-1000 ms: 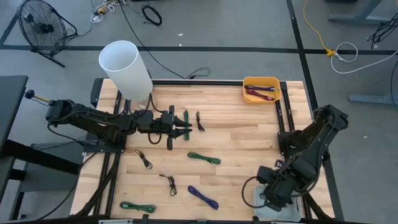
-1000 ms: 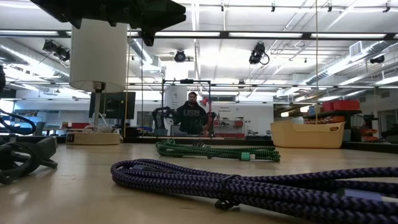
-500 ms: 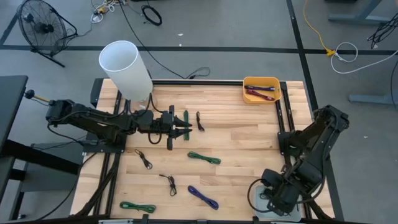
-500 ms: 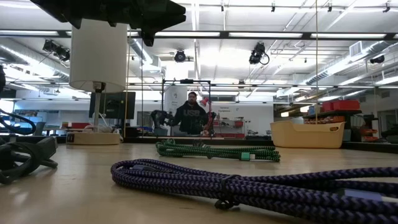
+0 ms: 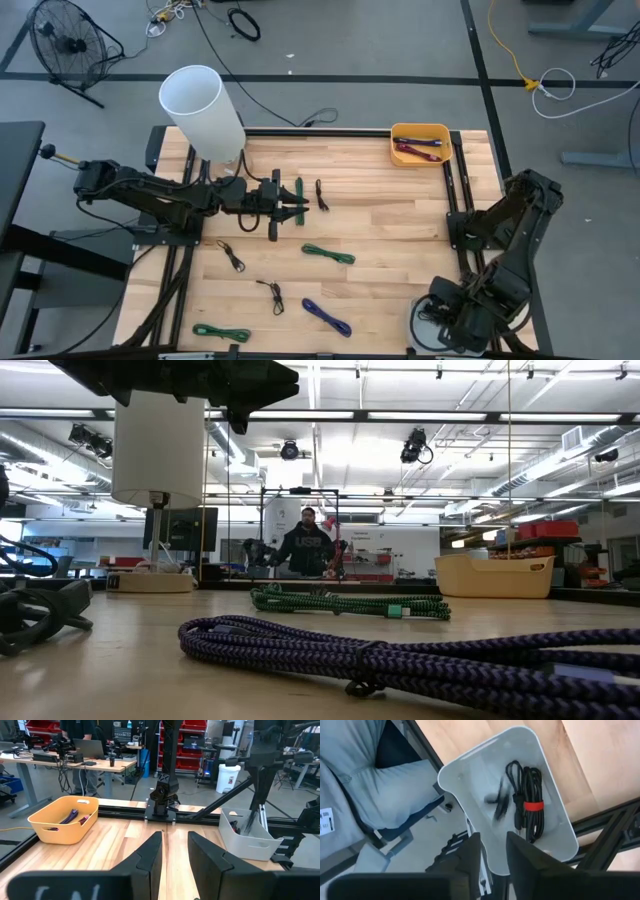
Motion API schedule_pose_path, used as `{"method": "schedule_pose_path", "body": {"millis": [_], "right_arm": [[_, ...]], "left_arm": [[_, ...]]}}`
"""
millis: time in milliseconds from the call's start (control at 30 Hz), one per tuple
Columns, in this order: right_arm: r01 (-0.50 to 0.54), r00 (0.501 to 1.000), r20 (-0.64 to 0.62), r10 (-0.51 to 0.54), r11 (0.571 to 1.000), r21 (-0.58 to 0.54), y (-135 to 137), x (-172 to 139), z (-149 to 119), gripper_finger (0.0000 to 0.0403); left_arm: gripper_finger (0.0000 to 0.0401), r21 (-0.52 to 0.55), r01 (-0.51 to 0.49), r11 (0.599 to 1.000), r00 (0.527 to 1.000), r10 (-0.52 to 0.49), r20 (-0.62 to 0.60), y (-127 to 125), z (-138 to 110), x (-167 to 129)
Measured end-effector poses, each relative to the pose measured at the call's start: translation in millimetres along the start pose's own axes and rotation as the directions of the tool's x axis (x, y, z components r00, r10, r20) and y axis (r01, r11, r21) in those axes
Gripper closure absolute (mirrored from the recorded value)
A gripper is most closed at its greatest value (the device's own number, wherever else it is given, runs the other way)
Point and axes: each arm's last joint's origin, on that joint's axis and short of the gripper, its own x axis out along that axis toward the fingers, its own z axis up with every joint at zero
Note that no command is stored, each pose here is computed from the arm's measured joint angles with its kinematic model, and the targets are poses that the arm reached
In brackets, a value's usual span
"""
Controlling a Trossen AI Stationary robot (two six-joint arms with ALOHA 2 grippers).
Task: Pick & Place USB Port
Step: Put the black and green USB cable into the yellow bin
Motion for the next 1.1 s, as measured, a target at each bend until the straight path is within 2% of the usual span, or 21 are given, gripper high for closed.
{"method": "schedule_pose_path", "body": {"millis": [233,433,533,600,633,733,867,967,1100], "right_arm": [[0.002,1.000,0.025,-0.002,1.000,-0.001,-0.2,0.1,-0.2,0.0285],[0.017,0.994,0.108,-0.008,0.996,-0.084,-0.7,-0.3,4.6,0.0283],[0.024,0.990,0.140,-0.011,0.996,-0.089,-1.0,-0.6,7.8,0.0282],[0.026,0.990,0.143,-0.013,0.996,-0.084,-1.1,-0.7,9.5,0.0282],[0.026,0.990,0.143,-0.014,0.996,-0.088,-1.2,-0.7,10.1,0.0282],[0.028,0.989,0.145,-0.014,0.995,-0.097,-1.2,-1.0,12.7,0.0282],[0.030,0.988,0.151,-0.015,0.995,-0.096,-1.5,-1.4,16.7,0.0282],[0.035,0.988,0.155,-0.017,0.993,-0.115,-1.8,-1.7,20.3,0.0282],[0.041,0.985,0.169,-0.019,0.991,-0.127,-2.2,-2.2,25.6,0.0282]], "left_arm": [[0.0302,0.000,0.000,1.000,1.000,0.000,0.000,0.0,0.0,0.0],[0.0302,-0.003,0.000,1.000,1.000,0.000,0.000,0.0,0.0,0.0],[0.0302,-0.034,-0.001,0.999,1.000,0.001,-0.009,0.1,-0.8,0.0],[0.0302,-0.063,-0.042,0.997,0.998,0.039,-0.043,1.3,-4.4,-0.1],[0.0302,-0.088,-0.097,0.991,0.994,0.091,-0.067,3.1,-7.1,-0.4],[0.0302,-0.190,-0.294,0.937,0.952,0.268,-0.149,17.0,-15.8,-2.0],[0.0302,-0.384,-0.466,0.797,0.883,0.385,-0.270,41.9,-28.1,-5.0],[0.0302,-0.434,-0.551,0.713,0.830,0.412,-0.376,57.4,-40.7,-7.0],[0.0302,-0.462,-0.596,0.657,0.789,0.371,-0.490,73.5,-59.3,-3.8]]}}
